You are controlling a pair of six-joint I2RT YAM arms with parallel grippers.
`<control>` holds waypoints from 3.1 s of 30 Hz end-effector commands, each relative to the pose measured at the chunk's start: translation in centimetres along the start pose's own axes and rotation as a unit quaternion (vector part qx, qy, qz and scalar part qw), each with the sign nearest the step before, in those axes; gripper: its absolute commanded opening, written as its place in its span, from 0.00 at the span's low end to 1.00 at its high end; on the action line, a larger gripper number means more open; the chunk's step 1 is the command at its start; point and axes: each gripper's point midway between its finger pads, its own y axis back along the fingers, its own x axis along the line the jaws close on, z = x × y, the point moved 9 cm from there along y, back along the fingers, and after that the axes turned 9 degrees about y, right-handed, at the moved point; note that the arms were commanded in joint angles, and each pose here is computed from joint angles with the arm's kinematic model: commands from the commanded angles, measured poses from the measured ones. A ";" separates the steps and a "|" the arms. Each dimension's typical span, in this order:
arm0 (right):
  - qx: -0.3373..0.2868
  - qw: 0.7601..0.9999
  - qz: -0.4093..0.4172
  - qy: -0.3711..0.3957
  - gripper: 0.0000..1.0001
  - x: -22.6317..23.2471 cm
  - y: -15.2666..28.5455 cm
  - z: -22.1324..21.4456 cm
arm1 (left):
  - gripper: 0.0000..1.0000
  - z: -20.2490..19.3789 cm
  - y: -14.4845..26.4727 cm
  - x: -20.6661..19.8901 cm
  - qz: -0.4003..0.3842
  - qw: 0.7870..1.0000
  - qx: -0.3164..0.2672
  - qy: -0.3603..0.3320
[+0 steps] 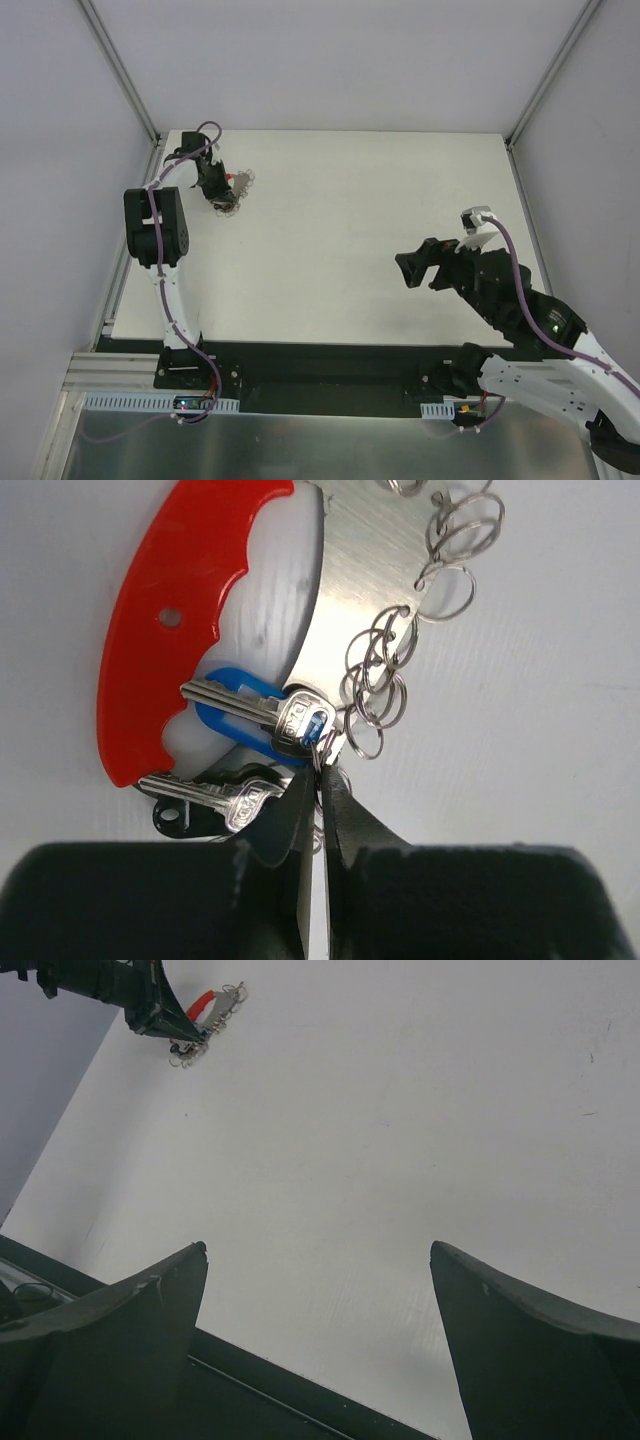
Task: Remove the keys from the keyring
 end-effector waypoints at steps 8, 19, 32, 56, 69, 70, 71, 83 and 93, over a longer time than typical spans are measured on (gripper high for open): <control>-0.004 0.998 0.043 -0.045 0.96 0.5 0.9 -0.3 | 0.00 -11.4 5.9 -6.1 -0.005 0.998 0.051 -0.033; 0.041 0.996 0.052 -0.064 0.97 0.9 0.1 -2.6 | 0.28 -22.2 8.9 -13.1 -0.137 0.980 0.118 -0.078; 0.099 0.948 -0.162 -0.255 0.87 1.6 -5.1 -5.4 | 0.99 -19.1 16.3 -10.6 -0.161 0.979 -0.034 -0.123; 0.293 0.899 -0.220 -0.240 0.66 12.4 -22.6 -12.9 | 0.99 -23.2 23.2 -3.8 -0.103 0.953 -0.230 -0.169; 0.269 0.910 -0.229 -0.218 0.51 11.1 -23.8 -14.7 | 0.99 -22.8 22.5 -3.5 -0.073 0.959 -0.232 -0.147; 0.268 0.910 -0.232 -0.216 0.51 11.1 -23.9 -14.6 | 0.99 -22.8 22.5 -3.5 -0.073 0.959 -0.233 -0.148; 0.270 0.908 -0.238 -0.214 0.51 11.1 -23.9 -14.7 | 0.99 -22.7 22.6 -3.5 -0.070 0.958 -0.236 -0.147; 0.300 0.916 -0.230 -0.132 0.50 10.4 -24.8 -16.2 | 0.99 -23.0 22.4 -3.6 -0.077 0.960 -0.217 -0.158; 0.297 0.940 -0.167 -0.017 0.25 8.9 -23.8 -15.7 | 0.97 -23.0 22.1 -3.3 -0.067 0.960 -0.220 -0.161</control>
